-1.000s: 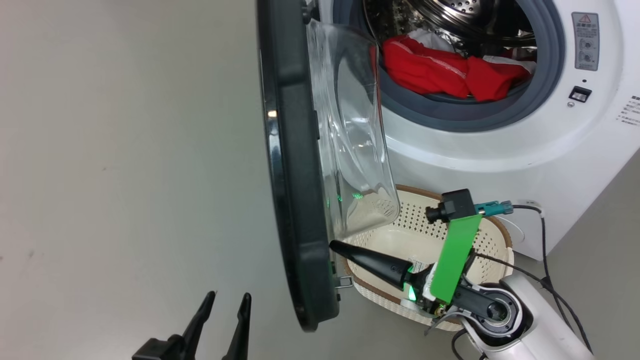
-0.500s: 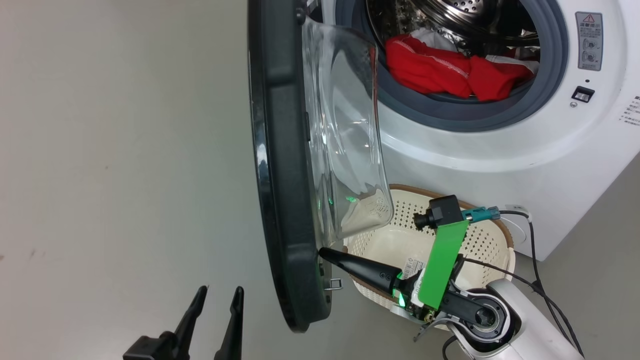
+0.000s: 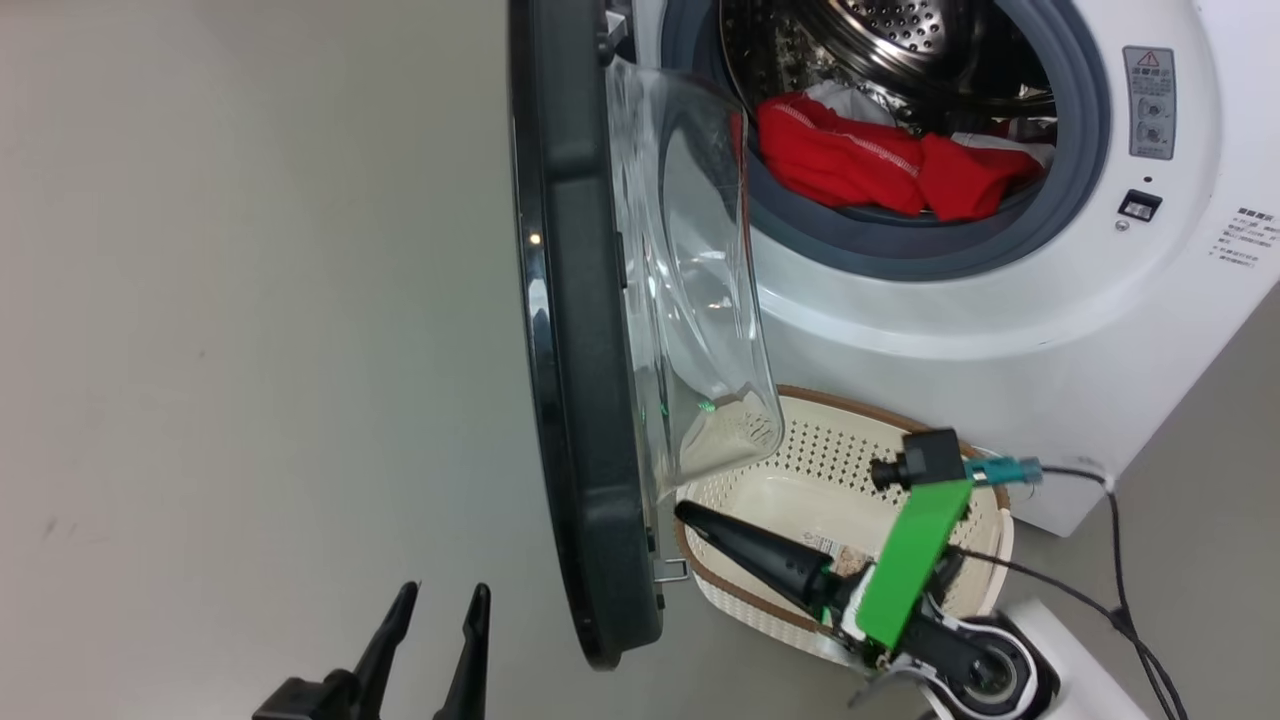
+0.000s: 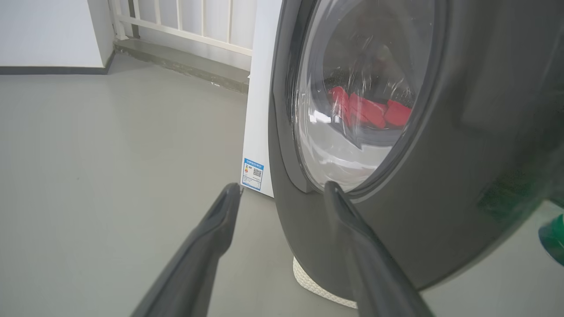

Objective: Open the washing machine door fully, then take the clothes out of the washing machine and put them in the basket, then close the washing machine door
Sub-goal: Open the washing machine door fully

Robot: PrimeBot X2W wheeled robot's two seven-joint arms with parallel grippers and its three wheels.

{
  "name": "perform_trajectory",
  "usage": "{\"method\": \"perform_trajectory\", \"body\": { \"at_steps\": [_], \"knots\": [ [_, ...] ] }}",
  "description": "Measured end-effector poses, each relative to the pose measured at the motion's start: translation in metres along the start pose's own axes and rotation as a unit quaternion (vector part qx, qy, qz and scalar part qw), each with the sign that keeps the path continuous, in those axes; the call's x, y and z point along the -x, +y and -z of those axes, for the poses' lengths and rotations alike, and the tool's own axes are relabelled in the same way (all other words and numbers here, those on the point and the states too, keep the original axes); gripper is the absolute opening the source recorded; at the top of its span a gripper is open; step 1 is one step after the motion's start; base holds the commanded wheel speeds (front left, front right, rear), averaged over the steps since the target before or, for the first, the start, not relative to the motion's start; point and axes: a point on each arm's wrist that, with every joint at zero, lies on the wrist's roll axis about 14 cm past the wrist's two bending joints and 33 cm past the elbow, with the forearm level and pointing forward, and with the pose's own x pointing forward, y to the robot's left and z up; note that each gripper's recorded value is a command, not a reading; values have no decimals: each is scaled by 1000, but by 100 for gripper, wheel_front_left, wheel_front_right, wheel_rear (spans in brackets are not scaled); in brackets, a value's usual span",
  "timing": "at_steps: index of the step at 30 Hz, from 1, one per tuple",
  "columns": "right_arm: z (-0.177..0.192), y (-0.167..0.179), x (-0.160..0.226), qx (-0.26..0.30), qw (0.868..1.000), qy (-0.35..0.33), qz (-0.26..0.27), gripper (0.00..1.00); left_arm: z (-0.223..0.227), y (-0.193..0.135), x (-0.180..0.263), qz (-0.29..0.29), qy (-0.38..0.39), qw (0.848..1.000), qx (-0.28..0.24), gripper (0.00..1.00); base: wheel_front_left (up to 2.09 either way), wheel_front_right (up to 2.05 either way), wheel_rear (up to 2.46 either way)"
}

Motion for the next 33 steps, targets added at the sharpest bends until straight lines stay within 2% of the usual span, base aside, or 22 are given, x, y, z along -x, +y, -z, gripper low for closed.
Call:
{"method": "perform_trajectory", "body": {
  "at_steps": [9,20,26,33],
  "knots": [
    [-8,-40,30,2,996,-58,67,100,6,-4,1,10,9,1000,-1,100,0,0,0],
    [-15,-82,74,-8,981,-137,137,100,7,-10,-5,24,11,1000,-3,100,0,0,0],
    [-26,-105,103,12,964,-193,184,100,9,-14,-7,33,13,999,-2,100,0,0,0],
    [-41,-123,129,90,936,-246,235,100,10,-14,-8,33,15,999,-2,100,0,0,0]
  ]
}}
